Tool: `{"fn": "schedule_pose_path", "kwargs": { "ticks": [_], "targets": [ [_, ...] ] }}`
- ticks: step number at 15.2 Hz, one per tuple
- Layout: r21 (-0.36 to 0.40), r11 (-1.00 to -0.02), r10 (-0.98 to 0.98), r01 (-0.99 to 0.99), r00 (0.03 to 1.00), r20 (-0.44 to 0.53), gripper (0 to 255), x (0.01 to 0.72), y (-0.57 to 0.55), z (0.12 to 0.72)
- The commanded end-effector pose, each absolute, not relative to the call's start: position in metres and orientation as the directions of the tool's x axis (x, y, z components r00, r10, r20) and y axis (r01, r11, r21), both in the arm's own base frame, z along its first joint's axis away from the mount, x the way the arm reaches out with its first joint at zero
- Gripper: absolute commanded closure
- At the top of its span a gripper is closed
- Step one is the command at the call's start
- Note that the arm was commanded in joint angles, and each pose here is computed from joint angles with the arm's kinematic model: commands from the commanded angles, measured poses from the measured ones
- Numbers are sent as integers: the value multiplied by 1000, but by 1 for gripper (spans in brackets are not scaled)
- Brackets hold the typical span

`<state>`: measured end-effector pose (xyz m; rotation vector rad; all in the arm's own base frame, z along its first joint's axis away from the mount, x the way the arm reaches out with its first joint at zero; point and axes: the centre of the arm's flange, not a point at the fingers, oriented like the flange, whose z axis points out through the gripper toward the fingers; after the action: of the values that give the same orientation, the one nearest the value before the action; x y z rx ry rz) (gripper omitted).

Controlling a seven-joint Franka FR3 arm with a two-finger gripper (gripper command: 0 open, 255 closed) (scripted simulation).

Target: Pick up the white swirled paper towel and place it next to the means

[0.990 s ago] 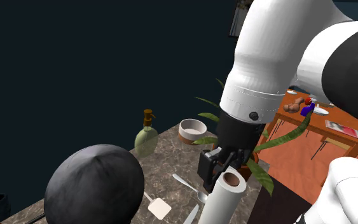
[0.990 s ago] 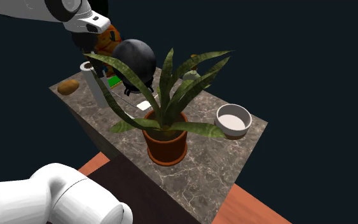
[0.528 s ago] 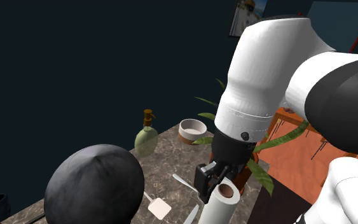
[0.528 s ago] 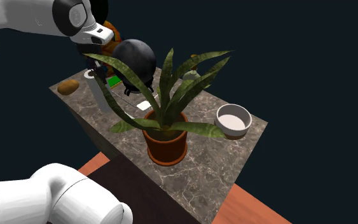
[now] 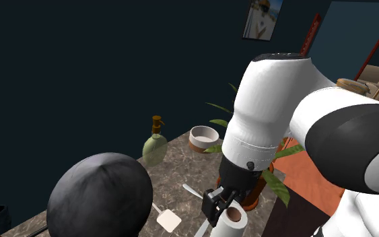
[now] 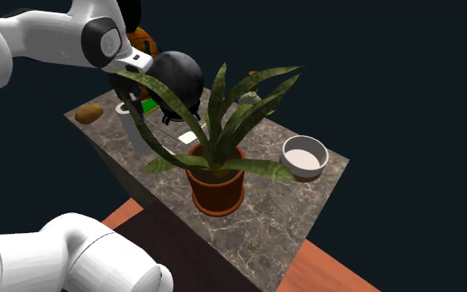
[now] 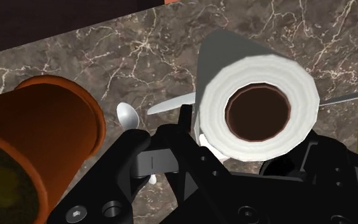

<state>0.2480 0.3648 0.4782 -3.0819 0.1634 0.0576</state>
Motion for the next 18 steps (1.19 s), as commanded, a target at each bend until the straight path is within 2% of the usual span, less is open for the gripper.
{"fn": "schedule_pose_path", "kwargs": {
  "ticks": [1, 11, 18],
  "targets": [
    [-53, -993, -105, -107, 994, -40, 255, 248, 365, 468],
    [-53, -993, -105, -107, 994, -40, 255, 248, 365, 416],
    [-53, -993, -105, -107, 994, -40, 255, 248, 365, 416]
  ]
}}
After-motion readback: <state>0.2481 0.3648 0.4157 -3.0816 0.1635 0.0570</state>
